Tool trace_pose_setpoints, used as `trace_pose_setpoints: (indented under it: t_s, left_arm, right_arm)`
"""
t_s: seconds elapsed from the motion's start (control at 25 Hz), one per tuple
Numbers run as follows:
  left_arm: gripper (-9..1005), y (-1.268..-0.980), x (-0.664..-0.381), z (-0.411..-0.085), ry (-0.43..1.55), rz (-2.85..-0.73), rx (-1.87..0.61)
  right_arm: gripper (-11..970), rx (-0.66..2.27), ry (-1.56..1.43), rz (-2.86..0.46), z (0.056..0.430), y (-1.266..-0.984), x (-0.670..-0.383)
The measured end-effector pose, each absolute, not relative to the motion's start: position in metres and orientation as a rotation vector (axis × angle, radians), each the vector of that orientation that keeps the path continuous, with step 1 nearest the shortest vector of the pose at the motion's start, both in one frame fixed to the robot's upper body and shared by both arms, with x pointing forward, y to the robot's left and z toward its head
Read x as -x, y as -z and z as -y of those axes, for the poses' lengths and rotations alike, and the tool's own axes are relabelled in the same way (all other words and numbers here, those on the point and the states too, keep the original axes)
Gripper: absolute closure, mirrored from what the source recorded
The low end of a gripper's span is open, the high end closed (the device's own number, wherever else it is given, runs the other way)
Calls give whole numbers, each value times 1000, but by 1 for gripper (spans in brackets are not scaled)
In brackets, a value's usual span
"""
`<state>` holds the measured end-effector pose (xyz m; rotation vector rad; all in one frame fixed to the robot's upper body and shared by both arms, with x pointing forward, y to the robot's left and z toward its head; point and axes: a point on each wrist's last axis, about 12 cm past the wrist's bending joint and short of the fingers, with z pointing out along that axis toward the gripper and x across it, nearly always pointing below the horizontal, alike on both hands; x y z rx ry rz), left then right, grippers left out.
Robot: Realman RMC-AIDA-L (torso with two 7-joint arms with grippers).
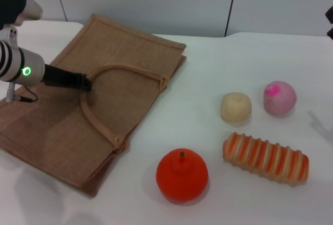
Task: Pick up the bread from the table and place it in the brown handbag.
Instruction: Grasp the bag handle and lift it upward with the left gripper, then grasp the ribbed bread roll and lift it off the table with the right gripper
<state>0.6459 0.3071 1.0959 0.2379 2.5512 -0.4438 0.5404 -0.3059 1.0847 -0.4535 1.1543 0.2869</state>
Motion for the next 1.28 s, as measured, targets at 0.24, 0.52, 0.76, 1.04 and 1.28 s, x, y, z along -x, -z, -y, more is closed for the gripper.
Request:
trace_pose_setpoints:
  t_s: [0.24, 0.52, 0.76, 1.04, 1.28]
  left_arm:
    - [861, -1095, -647, -307, 435, -2545, -227]
    - [863, -1095, -648, -307, 430, -2534, -216]
    - [864, -1098, -650, -307, 466, -2454, -180]
    - [869, -1106, -642, -319, 609, -2237, -145]
    - [870, -1112, -624, -328, 759, -2030, -151]
  right_arm:
    - [107, 453, -287, -1155, 306, -1085, -540]
    - [107, 452, -285, -1157, 307, -1084, -539]
    - [108, 449, -283, -1162, 308, -1083, -538]
    - [108, 459, -288, -1169, 307, -1081, -537]
    - [108, 509, -471, -1228, 307, -1087, -543]
